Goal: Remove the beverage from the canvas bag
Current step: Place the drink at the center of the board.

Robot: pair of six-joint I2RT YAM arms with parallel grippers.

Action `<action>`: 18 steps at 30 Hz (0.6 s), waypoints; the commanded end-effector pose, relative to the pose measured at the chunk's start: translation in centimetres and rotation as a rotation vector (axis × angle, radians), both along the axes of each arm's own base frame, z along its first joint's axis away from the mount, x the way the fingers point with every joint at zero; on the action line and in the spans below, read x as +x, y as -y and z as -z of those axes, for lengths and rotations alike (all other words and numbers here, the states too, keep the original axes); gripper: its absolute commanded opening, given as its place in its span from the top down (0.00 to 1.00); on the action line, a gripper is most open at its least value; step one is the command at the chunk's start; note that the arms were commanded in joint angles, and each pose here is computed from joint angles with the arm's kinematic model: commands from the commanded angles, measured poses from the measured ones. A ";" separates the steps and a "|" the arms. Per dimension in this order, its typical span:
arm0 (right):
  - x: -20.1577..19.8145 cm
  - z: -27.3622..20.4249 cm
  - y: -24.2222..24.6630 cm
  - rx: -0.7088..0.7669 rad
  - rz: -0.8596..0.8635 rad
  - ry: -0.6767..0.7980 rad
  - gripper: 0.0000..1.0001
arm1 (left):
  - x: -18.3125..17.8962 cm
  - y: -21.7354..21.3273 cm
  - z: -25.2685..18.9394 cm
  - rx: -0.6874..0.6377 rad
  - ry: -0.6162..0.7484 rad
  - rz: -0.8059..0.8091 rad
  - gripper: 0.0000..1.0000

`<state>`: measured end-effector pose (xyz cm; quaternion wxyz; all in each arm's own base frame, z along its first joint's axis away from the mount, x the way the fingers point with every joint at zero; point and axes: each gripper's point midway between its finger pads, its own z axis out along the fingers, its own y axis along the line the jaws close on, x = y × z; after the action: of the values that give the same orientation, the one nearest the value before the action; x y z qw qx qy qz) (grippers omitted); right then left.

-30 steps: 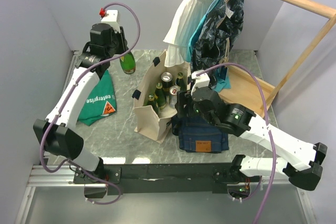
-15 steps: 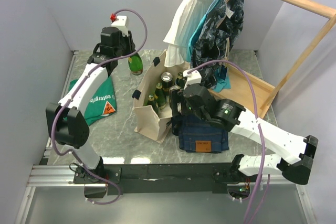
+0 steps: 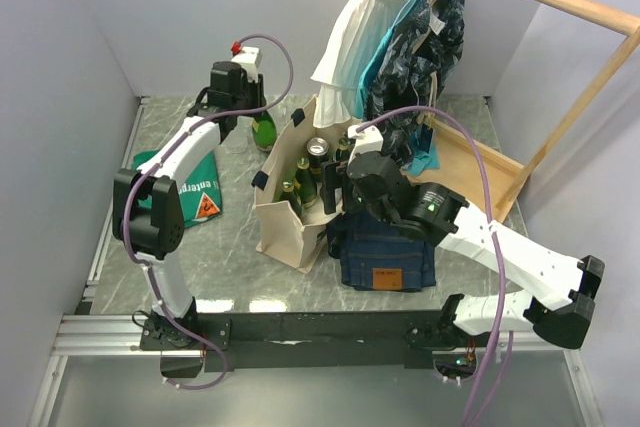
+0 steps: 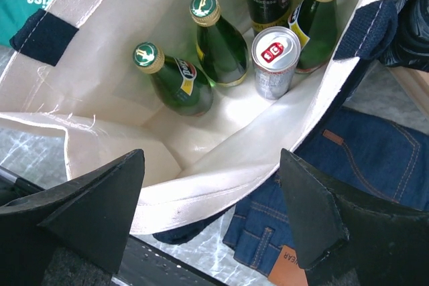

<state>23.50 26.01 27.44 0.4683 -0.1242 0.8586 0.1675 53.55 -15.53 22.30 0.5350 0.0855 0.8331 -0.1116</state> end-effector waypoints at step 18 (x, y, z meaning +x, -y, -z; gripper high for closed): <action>0.5 -1.2 -0.3 0.026 0.026 0.017 0.12 | 4.2 -0.2 -10.1 -0.035 0.335 -0.023 0.99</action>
<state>23.61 26.23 26.83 0.4617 -0.1222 0.8633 0.1631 55.40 -15.32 22.53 0.5536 0.0951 0.8216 -0.0975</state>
